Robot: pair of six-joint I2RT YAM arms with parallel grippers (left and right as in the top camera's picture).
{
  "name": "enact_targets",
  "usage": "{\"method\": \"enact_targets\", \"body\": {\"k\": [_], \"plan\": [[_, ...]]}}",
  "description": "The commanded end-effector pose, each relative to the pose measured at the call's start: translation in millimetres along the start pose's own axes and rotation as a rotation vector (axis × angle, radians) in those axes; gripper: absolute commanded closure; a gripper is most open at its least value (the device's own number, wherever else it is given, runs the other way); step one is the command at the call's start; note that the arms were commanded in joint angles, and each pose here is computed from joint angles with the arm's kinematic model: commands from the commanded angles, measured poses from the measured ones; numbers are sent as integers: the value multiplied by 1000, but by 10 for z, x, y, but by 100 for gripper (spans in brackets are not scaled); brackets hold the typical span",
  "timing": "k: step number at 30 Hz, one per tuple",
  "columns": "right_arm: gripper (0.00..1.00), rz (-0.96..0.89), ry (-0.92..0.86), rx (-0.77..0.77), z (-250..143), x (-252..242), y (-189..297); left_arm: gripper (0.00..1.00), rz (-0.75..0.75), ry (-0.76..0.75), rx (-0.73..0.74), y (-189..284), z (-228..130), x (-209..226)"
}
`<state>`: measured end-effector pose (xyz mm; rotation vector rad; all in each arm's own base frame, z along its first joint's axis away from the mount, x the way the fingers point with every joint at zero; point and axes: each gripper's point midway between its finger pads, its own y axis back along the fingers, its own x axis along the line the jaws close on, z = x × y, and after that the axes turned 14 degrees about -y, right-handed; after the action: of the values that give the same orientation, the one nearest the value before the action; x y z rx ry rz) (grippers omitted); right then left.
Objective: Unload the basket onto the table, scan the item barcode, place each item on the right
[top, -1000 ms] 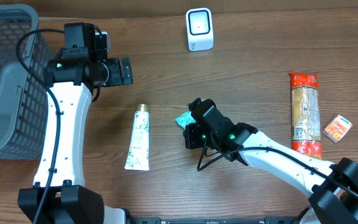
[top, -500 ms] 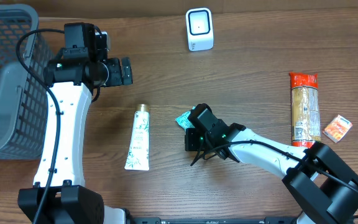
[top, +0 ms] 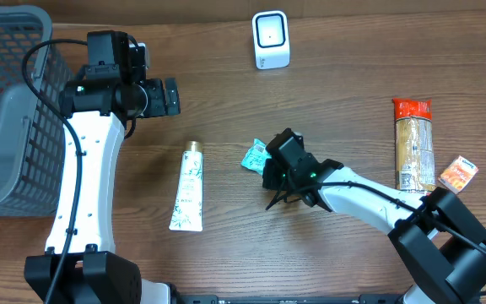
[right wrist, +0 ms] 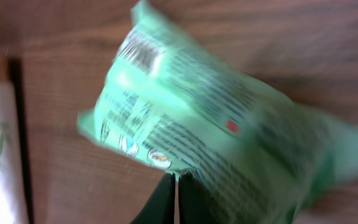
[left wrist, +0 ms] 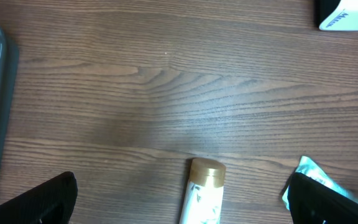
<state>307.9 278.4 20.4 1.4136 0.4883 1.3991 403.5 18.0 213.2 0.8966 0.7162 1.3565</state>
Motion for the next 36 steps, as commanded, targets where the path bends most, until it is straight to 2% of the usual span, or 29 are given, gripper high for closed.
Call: {"method": "enact_targets", "body": {"k": [1, 9, 18, 33, 36], "plan": [[93, -19, -25, -59, 173, -78, 10, 0, 3, 2, -20, 45, 59, -35], [86, 16, 56, -199, 460, 55, 46, 0, 3, 2, -20, 45, 59, -35], [86, 276, 205, -131, 379, 663, 179, 0, 3, 2, -20, 45, 59, -35], [83, 69, 54, 18, 76, 104, -115, 0, 3, 2, -20, 45, 59, -35], [93, 56, 53, 25, 61, 75, -116, 0, 2, 2, -20, 45, 58, -35]]}}
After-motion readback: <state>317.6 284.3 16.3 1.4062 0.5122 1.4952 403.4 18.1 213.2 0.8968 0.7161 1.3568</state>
